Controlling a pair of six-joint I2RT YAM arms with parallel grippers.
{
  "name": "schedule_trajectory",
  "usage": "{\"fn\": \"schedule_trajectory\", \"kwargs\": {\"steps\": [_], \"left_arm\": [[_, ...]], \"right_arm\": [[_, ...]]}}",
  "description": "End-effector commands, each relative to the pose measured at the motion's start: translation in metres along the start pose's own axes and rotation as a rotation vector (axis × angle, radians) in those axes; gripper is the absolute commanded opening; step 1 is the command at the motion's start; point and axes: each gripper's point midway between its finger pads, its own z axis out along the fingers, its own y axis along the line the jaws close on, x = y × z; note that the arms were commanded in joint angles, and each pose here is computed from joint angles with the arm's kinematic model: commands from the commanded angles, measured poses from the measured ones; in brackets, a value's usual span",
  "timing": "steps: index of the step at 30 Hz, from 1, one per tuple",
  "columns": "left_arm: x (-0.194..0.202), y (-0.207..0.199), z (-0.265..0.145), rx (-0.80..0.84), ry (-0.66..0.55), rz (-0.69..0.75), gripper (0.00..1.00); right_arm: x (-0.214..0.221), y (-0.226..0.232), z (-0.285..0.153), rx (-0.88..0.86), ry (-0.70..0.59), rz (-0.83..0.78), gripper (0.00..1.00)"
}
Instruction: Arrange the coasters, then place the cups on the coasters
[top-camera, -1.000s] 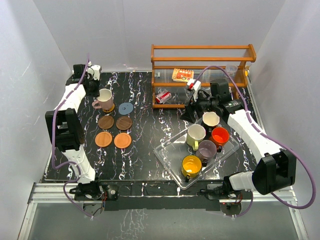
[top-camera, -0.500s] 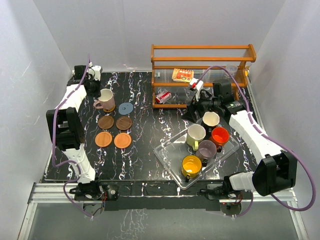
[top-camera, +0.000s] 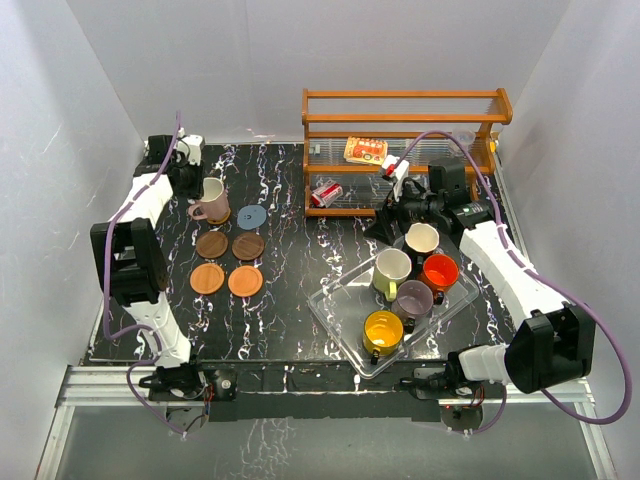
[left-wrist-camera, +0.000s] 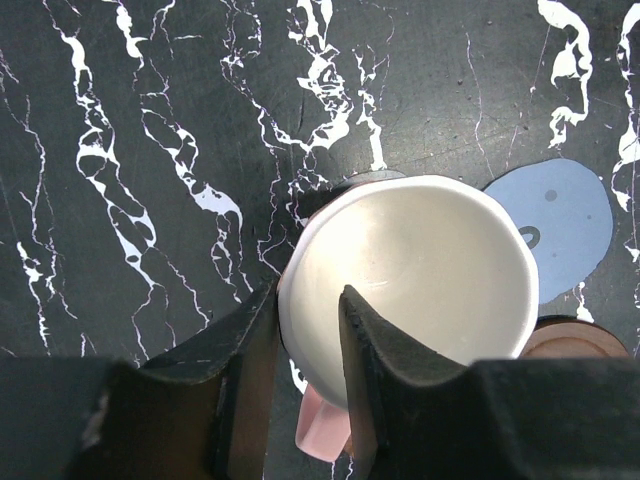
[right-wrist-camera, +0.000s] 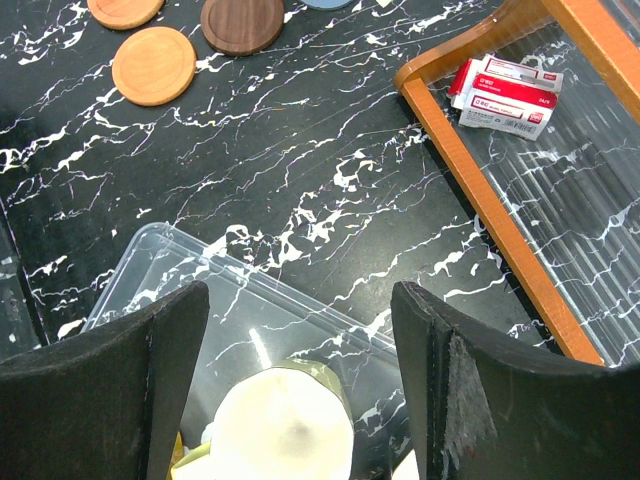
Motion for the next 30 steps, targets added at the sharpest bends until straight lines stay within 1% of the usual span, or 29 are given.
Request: {"fn": "schedule_trajectory", "kwargs": {"steps": [1,3,8,10,13,15,19,23,30], "left_arm": [[-0.028,0.004,-0.035,-0.038,-0.089,0.030,0.31],[-0.036,0.006,-0.042,-0.045,-0.108,0.037,0.34],[-0.057,0.010,-0.062,-0.077,-0.168,0.056,0.49],[-0.063,0.010,-0.071,-0.086,-0.195,0.064,0.57],[-0.067,0.005,-0.084,-0.068,-0.226,0.080,0.64],[-0.067,-0.005,-0.093,-0.028,-0.241,0.086,0.67],[-0.061,-0.027,-0.112,0.054,-0.273,0.118,0.74],[-0.053,-0.046,-0.134,0.116,-0.301,0.144,0.77],[-0.039,-0.083,-0.155,0.275,-0.337,0.185,0.80]], "right_arm": [[-0.019,-0.001,-0.007,0.020,-0.062,-0.051,0.73],[-0.018,-0.003,-0.010,0.038,-0.043,-0.048,0.73],[-0.001,-0.014,-0.021,0.133,0.044,-0.067,0.73],[0.008,-0.018,-0.028,0.169,0.093,-0.092,0.74],[0.023,-0.019,-0.039,0.181,0.191,-0.149,0.74],[0.030,-0.020,-0.044,0.173,0.252,-0.191,0.74],[0.048,-0.015,-0.046,0.080,0.381,-0.227,0.73],[0.063,-0.017,-0.044,0.050,0.478,-0.270,0.73],[0.080,-0.015,-0.020,0.015,0.581,-0.342,0.72]]}}
